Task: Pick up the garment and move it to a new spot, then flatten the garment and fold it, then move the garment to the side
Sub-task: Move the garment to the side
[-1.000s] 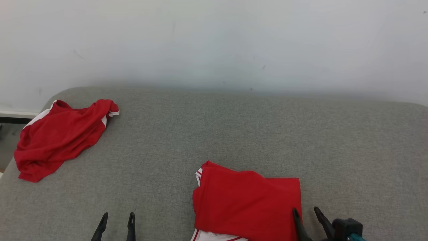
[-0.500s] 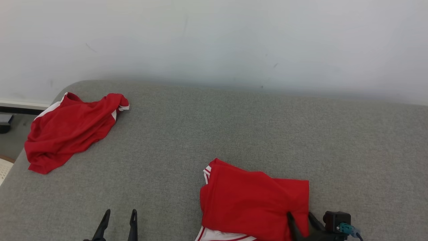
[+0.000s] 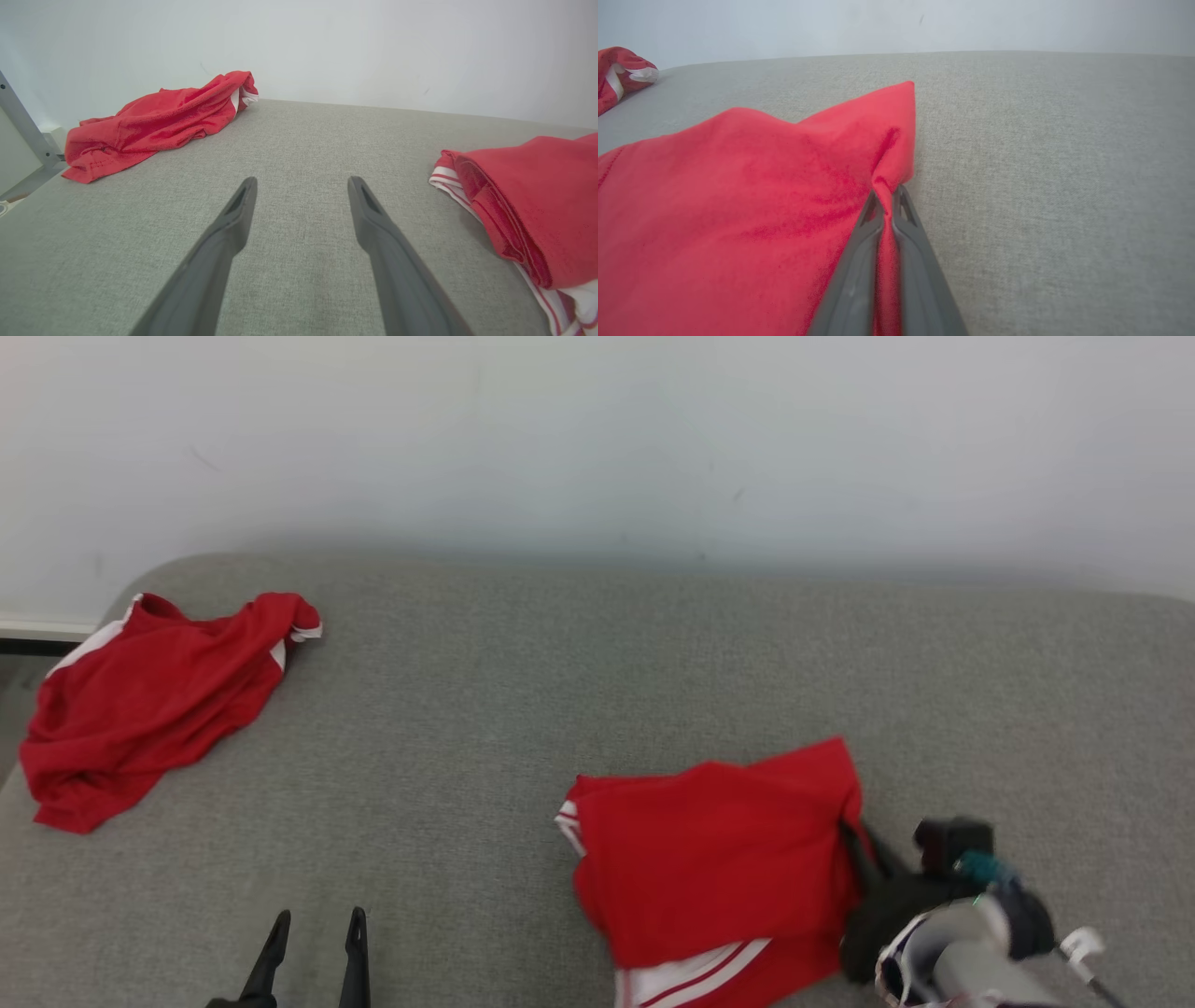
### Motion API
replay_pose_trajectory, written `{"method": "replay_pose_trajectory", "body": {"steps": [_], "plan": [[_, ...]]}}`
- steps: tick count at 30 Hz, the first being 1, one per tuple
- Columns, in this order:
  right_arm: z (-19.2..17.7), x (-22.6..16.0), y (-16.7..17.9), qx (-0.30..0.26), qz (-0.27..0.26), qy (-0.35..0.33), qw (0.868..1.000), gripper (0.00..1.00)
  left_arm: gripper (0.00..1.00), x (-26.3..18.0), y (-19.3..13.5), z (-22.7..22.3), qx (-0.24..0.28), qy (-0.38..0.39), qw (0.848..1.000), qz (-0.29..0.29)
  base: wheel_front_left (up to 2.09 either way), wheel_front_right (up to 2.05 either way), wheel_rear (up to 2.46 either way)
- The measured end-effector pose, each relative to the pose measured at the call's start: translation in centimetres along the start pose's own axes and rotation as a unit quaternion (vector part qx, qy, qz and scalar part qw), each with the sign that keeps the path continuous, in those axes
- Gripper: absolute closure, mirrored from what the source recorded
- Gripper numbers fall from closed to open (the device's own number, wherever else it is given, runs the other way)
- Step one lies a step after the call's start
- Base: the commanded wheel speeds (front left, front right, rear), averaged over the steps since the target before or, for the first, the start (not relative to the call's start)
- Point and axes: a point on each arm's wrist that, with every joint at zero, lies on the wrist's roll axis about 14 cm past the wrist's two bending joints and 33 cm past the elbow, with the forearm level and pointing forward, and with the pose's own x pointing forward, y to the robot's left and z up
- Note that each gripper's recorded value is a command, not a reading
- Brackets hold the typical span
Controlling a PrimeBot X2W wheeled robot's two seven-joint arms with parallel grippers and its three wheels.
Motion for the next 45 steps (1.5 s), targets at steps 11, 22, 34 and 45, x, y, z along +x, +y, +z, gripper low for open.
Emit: {"method": "replay_pose_trajectory", "body": {"steps": [11, 22, 34, 45], "plan": [[8.9, 3.3, -9.7, -0.099, -0.066, -0.061, 0.991, 1.00, 0.00, 4.8, -2.3, 0.0, 0.006, 0.001, 0.999, -0.039, 0.00, 0.00, 0.00], [10.4, 5.0, -18.7, -0.154, -0.140, -0.028, 0.978, 1.00, 0.00, 9.1, -3.0, -1.5, 0.024, 0.012, 0.997, -0.067, 0.00, 0.00, 0.00], [11.3, 3.5, -27.1, -0.185, -0.225, 0.014, 0.957, 1.00, 0.00, 11.9, -3.5, -2.2, 0.028, 0.005, 0.997, -0.078, 0.00, 0.00, 0.00], [12.9, 2.1, -30.9, -0.212, -0.268, 0.036, 0.939, 1.00, 0.00, 12.8, -3.6, -2.5, 0.033, 0.001, 0.996, -0.083, 0.00, 0.00, 0.00]]}}
